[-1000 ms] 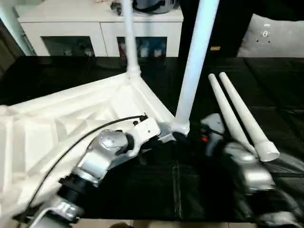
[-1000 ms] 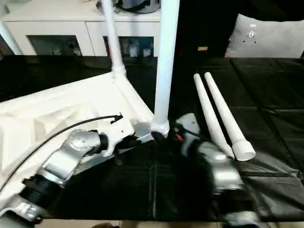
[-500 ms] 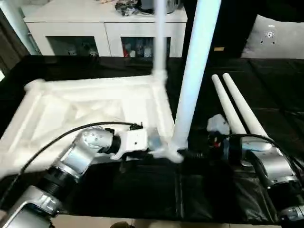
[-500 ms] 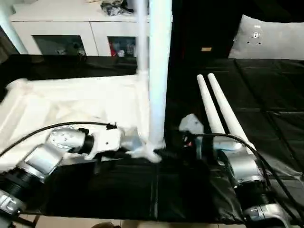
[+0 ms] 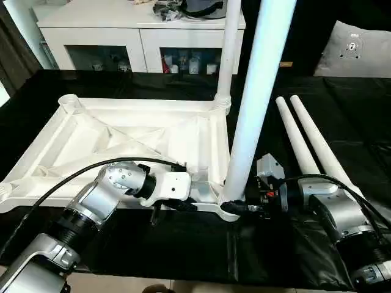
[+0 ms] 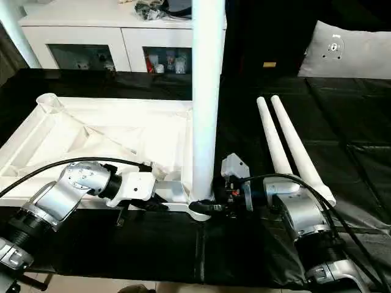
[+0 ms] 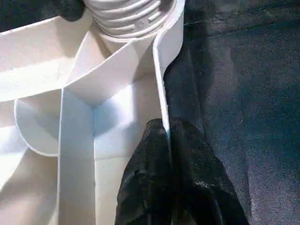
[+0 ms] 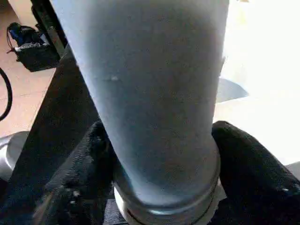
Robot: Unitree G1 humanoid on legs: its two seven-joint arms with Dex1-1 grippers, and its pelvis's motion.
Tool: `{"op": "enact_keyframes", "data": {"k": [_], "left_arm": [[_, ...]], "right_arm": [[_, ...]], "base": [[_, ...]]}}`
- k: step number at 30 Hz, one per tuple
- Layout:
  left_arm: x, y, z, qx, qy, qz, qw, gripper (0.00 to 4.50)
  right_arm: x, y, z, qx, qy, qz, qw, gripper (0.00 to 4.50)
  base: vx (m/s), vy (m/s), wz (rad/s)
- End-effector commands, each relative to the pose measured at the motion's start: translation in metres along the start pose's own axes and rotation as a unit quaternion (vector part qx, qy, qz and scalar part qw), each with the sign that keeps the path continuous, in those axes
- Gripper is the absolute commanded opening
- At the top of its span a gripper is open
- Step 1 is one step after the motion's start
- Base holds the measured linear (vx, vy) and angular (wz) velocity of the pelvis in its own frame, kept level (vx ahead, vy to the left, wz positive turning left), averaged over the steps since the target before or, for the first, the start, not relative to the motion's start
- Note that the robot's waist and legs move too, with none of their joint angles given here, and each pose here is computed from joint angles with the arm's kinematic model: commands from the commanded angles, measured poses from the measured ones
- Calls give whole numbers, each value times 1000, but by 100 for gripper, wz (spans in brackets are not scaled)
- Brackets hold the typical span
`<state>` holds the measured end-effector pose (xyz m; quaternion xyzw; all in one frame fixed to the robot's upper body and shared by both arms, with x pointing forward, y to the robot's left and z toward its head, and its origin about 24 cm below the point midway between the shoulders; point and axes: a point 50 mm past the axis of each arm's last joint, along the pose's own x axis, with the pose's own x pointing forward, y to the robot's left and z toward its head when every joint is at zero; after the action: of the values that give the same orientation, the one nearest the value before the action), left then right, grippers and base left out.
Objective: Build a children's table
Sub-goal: Rotate leg to tighten
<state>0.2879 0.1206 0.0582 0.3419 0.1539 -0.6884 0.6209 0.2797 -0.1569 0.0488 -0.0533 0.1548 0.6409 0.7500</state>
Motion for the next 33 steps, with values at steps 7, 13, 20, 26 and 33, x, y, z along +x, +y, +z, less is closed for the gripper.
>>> {"op": "enact_keyframes", "data": {"k": [7, 13, 20, 26, 33], "left_arm": [[11, -11, -5, -10, 7, -46, 999, 0], [6, 7, -2, -178, -43, 155, 971, 0], [15, 14, 14, -229, -51, 248, 940, 0], [23, 15, 24, -232, -42, 258, 937, 0], [18, 14, 20, -219, -28, 255, 941, 0]], "right_arm": [[3, 5, 1, 13, -17, 3, 1000, 274], [43, -7, -18, 78, -20, -199, 977, 272], [64, -19, -15, 155, -68, -317, 933, 271], [58, -17, -14, 145, -81, -328, 930, 360], [40, -14, -10, 93, -87, -293, 948, 427]], "base": [[0, 0, 0], [-9, 0, -1], [0, 0, 0], [0, 0, 0], [0, 0, 0]]}}
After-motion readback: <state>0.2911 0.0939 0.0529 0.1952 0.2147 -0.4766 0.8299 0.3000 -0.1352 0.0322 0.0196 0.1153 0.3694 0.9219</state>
